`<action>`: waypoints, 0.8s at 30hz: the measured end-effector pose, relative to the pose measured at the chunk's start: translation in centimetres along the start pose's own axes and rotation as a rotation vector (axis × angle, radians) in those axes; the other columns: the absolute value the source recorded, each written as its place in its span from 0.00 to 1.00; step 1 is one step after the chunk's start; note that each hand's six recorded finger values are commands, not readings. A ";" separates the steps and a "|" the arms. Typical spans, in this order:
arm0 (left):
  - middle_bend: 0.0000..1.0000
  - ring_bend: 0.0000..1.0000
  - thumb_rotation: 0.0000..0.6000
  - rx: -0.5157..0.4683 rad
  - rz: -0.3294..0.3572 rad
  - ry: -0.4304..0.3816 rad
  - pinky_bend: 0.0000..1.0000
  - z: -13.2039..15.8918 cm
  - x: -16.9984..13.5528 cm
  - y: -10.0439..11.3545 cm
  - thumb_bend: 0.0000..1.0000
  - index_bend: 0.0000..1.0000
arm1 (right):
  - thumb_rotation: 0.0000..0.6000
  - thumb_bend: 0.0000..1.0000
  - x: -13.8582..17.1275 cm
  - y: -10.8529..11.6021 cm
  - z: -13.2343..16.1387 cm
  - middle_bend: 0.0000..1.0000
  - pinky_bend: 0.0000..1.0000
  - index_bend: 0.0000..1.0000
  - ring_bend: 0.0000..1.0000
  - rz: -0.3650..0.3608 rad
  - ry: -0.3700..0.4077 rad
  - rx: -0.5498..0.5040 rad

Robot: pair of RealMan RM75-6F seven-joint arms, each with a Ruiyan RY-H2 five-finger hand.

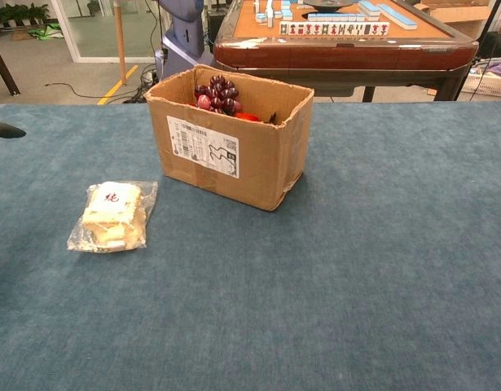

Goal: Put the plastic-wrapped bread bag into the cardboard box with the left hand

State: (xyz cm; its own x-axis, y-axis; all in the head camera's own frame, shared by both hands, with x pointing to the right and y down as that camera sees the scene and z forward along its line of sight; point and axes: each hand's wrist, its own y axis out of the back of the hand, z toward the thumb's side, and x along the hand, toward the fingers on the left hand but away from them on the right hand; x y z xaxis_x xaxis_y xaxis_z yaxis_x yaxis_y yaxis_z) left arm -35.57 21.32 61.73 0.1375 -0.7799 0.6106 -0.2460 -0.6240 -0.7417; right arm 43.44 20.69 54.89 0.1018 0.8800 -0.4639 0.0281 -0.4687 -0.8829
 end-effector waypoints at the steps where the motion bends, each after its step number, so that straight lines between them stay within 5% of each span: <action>1: 0.00 0.04 1.00 -0.003 -0.007 -0.001 0.27 0.2 0.4 -0.3 0.07 0.02 | 1.00 0.03 0.0 0.1 0.0 0.21 0.41 0.20 0.10 -0.001 -0.001 -0.001; 24: 0.00 0.00 1.00 -0.015 -0.068 -0.009 0.12 3.5 4.9 -3.1 0.06 0.00 | 1.00 0.03 0.4 1.2 -0.4 0.21 0.41 0.20 0.10 -0.025 -0.014 -0.012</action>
State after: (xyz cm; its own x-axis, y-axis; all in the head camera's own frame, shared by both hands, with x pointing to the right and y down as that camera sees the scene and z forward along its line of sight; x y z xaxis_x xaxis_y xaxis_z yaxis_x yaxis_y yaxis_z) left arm -30.74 19.32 66.06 0.1634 -0.7363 0.6566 -0.2506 -0.6747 -0.6942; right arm 43.92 20.45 53.71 0.0868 0.8924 -0.4429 0.0429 -0.4475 -0.8933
